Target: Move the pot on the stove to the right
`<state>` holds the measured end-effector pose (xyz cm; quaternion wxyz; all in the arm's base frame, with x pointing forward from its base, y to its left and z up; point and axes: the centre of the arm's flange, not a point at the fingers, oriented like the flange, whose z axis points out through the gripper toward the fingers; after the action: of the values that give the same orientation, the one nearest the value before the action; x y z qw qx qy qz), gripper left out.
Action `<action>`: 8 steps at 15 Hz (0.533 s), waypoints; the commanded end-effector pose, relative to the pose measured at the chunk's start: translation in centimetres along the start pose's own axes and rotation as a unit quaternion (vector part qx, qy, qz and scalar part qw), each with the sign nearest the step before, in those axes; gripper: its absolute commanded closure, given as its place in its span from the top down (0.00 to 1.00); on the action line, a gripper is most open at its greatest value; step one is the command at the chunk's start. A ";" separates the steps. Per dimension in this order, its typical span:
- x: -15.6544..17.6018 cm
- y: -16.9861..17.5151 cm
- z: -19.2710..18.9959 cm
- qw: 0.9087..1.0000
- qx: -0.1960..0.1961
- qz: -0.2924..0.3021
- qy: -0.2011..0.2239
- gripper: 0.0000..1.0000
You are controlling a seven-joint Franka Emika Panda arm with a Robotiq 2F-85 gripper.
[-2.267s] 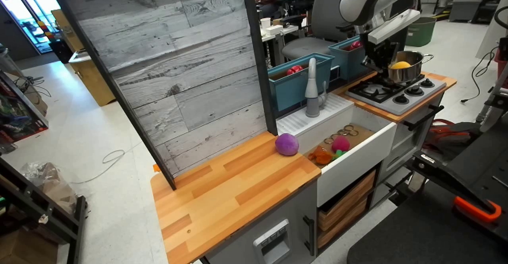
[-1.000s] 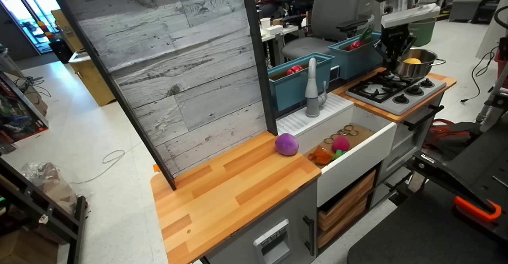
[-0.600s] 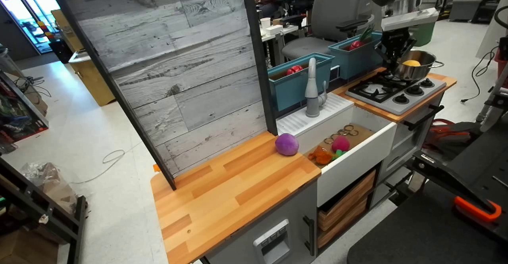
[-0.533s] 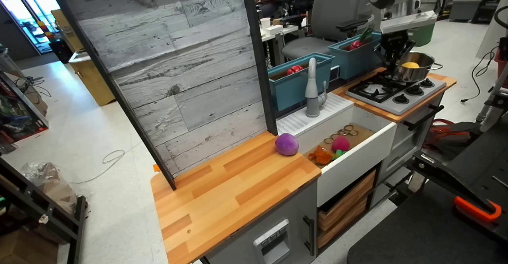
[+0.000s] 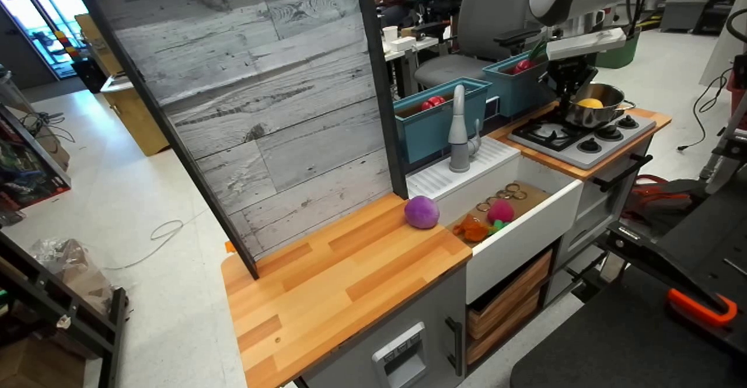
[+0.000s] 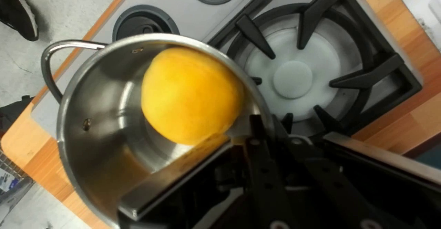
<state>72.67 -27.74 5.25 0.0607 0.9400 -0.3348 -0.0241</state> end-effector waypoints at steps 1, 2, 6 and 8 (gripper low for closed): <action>3.5 -2.2 -0.2 1.000 -0.001 -0.001 -0.004 0.39; 3.3 -2.3 -0.5 1.000 -0.002 -0.004 -0.007 0.46; 1.9 -2.1 -2.7 1.000 -0.010 -0.014 -0.015 0.75; 0.2 -2.0 -4.0 0.999 -0.019 -0.030 -0.014 0.90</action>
<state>73.65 -26.59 7.21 0.0614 0.9429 -0.3255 -0.0341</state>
